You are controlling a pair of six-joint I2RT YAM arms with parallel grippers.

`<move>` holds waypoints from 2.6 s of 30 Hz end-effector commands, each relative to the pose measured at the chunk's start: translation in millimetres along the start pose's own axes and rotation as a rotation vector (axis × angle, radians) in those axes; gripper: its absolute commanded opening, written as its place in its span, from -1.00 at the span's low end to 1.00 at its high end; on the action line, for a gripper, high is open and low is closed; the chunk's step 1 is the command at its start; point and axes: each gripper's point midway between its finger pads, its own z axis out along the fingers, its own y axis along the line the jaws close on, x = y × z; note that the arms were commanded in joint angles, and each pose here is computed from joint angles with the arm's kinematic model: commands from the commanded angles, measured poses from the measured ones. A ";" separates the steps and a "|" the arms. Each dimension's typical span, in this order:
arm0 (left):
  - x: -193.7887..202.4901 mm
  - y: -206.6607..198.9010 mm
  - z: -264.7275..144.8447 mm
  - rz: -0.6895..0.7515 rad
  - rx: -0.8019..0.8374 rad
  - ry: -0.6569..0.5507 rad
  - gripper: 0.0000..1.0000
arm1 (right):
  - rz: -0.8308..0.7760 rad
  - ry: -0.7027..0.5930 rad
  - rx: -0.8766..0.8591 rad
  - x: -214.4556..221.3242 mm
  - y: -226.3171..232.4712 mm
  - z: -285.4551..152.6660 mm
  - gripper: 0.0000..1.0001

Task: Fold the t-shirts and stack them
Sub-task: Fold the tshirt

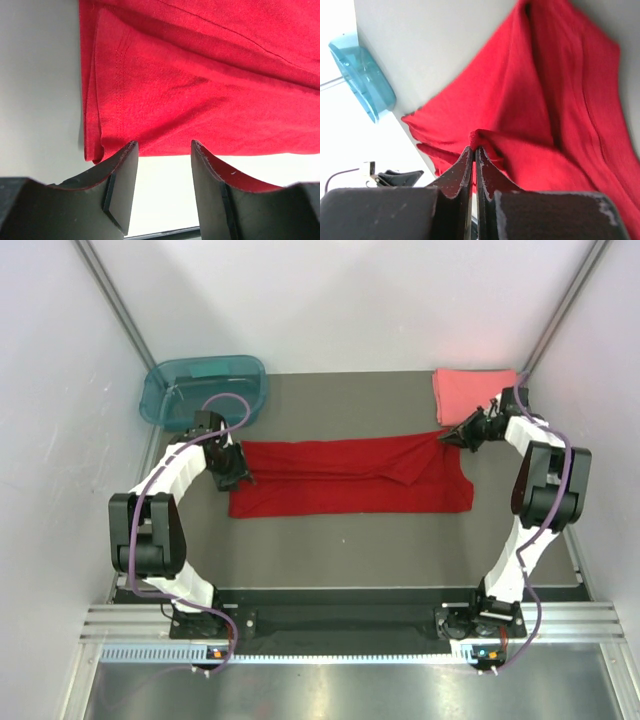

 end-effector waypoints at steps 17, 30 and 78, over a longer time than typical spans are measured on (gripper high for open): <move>-11.1 -8.9 -18.1 0.005 0.010 -0.035 0.03 | -0.044 -0.021 -0.061 -43.4 30.3 47.7 -0.75; -0.8 -14.1 -17.3 0.007 0.050 -0.007 0.04 | -0.295 -0.025 0.241 -6.2 -8.4 -23.8 -0.33; -68.8 24.8 34.3 0.022 -0.034 -0.041 -0.16 | -0.504 0.087 0.337 83.2 -24.7 -41.4 -0.34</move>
